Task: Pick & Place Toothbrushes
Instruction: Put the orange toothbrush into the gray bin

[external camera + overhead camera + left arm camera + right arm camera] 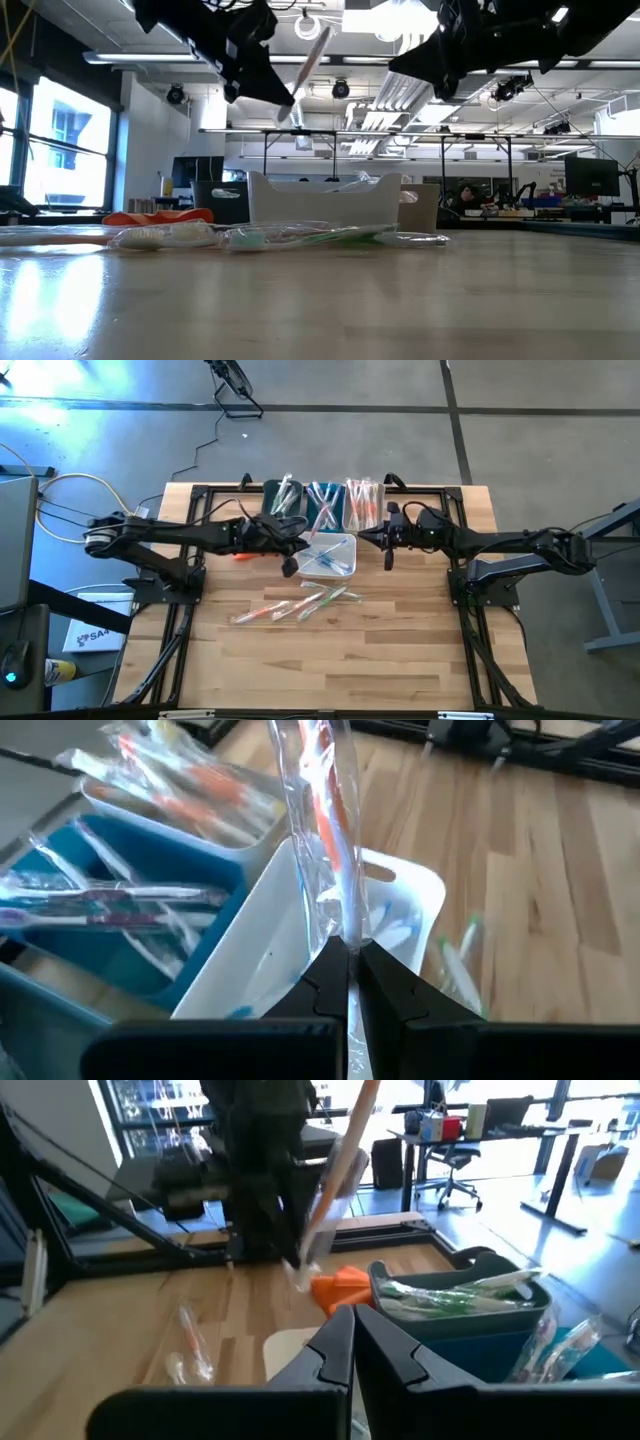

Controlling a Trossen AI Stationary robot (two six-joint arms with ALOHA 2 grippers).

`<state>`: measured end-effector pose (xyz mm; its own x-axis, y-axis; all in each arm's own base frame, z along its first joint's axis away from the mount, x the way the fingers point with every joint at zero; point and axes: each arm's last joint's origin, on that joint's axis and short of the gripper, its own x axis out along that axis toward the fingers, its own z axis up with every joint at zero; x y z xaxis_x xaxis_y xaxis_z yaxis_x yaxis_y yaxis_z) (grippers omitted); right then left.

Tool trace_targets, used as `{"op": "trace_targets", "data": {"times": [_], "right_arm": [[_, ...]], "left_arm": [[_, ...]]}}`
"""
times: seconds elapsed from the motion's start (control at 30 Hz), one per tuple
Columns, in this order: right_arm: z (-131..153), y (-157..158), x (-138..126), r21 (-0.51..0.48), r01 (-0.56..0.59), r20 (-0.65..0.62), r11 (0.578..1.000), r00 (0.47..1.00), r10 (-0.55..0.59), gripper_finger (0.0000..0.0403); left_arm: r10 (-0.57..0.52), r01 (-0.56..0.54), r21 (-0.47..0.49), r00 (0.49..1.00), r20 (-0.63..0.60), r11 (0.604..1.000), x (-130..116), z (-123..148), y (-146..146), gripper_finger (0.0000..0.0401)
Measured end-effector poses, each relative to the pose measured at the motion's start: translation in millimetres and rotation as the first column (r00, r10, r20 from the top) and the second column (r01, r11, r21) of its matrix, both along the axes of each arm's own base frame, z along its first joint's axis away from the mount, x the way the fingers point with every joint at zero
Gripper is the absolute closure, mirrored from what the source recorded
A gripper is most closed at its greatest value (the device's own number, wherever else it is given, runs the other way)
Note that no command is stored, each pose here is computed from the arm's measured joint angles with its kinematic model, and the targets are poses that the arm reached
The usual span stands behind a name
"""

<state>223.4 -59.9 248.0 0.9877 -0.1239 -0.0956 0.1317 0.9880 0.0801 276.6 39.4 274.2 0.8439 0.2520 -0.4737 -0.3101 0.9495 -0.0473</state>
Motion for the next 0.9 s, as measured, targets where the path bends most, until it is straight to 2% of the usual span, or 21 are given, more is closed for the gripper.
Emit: {"op": "trace_targets", "data": {"times": [0.13, 0.37, 0.53, 0.63, 0.9], "right_arm": [[-3, -1, 3, 0.064, 0.006, 0.003, 0.998, 1.0, -0.006, 0.0398], [-12, -5, 17, 0.063, 0.008, 0.042, 0.998, 0.999, -0.01, 0.037], [-18, -9, 30, 0.043, 0.008, 0.118, 0.999, 0.993, -0.013, 0.0308], [-20, -11, 35, 0.076, 0.012, 0.17, 0.997, 0.985, -0.025, 0.0265], [-27, -11, 46, 0.084, -0.077, 0.208, 0.993, 0.976, 0.058, 0.017]], "left_arm": [[-0.008, 0.008, 0.017, 1.0, 0.02, 1.0, 8, -4, 1, 0.0399], [-0.046, 0.043, 0.035, 0.996, 0.081, 0.998, 13, 0, 1, 0.0399], [-0.05, 0.047, 0.043, 0.996, 0.079, 0.998, 13, 0, 1, 0.0399], [-0.05, 0.047, 0.043, 0.996, 0.078, 0.998, 13, 0, 1, 0.0399], [-0.052, 0.049, 0.042, 0.996, 0.078, 0.998, 13, 0, 1, 0.0399]]}}
